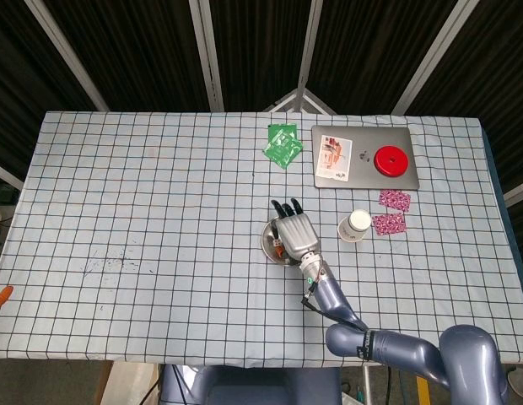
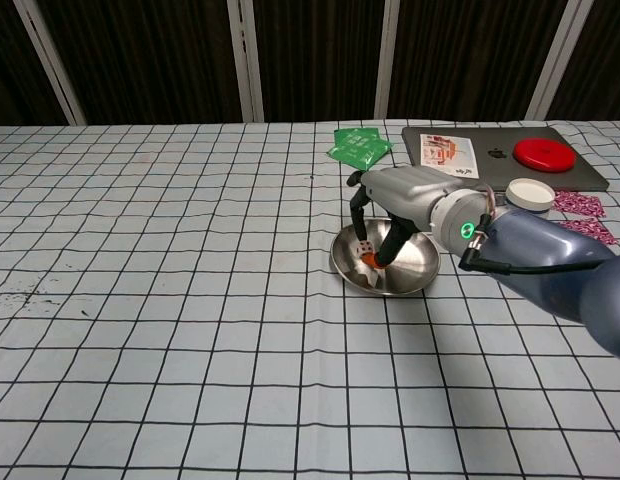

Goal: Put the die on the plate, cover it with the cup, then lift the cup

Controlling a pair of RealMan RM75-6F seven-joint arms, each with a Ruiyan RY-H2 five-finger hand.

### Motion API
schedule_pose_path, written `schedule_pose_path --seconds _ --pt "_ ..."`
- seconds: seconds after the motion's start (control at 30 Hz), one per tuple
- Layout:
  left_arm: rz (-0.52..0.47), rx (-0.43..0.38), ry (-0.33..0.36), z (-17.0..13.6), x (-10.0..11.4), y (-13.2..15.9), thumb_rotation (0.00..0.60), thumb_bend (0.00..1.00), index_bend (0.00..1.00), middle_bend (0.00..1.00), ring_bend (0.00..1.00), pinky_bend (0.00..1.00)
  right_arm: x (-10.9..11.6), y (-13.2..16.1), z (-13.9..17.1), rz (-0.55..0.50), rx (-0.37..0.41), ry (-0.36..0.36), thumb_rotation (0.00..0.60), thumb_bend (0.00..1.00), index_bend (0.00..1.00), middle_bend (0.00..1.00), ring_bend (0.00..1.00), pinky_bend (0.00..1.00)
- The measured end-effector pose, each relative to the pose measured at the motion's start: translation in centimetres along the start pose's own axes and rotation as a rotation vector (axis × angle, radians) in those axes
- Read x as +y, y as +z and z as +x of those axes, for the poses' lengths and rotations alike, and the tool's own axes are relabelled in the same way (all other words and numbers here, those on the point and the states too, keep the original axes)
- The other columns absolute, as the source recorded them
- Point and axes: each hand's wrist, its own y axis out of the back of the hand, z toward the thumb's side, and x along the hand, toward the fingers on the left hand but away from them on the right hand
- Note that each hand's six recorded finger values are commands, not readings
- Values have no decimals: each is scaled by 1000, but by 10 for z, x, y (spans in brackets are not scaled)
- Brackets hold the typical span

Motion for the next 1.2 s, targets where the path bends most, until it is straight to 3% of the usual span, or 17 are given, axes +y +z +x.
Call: schedule_pose_path --seconds 0.67,0.87,1.2 --pt "17 20 -7 3 -4 -1 600 285 230 0 0 0 2 -37 1 64 -61 34 600 405 588 75 115 2" --pt "14 18 -17 3 -6 0 600 285 230 0 0 0 0 -34 4 51 -59 62 600 405 526 75 95 2" --pt "7 18 -15 2 -5 -1 600 285 231 0 0 0 2 -25 5 28 -49 69 600 404 512 75 93 2"
